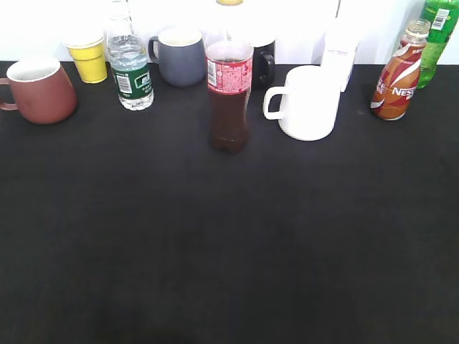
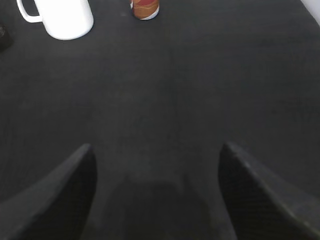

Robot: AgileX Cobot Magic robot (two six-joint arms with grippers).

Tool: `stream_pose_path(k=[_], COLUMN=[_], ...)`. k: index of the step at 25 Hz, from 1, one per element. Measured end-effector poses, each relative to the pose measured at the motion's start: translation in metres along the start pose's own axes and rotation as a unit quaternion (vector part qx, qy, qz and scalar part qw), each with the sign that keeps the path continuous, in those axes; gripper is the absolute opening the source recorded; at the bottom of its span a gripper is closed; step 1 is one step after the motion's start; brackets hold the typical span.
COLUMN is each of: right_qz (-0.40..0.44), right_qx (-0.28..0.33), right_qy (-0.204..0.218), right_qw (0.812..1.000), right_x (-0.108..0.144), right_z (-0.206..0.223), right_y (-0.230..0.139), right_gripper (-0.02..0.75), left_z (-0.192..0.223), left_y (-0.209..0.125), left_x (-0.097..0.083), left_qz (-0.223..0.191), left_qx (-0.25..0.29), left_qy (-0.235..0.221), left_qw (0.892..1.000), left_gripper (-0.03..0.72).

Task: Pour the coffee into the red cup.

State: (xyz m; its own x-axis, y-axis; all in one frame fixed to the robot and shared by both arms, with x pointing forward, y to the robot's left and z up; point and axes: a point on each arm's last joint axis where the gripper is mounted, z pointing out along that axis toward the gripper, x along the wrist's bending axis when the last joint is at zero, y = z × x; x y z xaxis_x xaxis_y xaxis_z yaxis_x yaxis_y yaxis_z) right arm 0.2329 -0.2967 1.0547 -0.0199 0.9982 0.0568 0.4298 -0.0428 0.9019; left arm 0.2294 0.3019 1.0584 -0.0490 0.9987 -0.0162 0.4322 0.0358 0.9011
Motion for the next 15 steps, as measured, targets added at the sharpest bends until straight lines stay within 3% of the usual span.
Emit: stream_pose_path(k=[6,15], right_qz=[0.0,0.0], right_qx=[0.0,0.0], right_qy=[0.0,0.0], right_qw=[1.0,1.0], right_x=[0.0,0.0], right_z=[0.0,0.0], right_y=[-0.0001,-0.0001], right_gripper=[0.589,0.589], left_z=[0.0,0.0003], left_y=[0.0,-0.0002], left_x=[-0.0001,-0.0001], left_qz=[0.0,0.0], left_qx=[0.0,0.001], left_qy=[0.0,-0.001], left_qw=[1.0,1.0], left_gripper=[0.251,0.242])
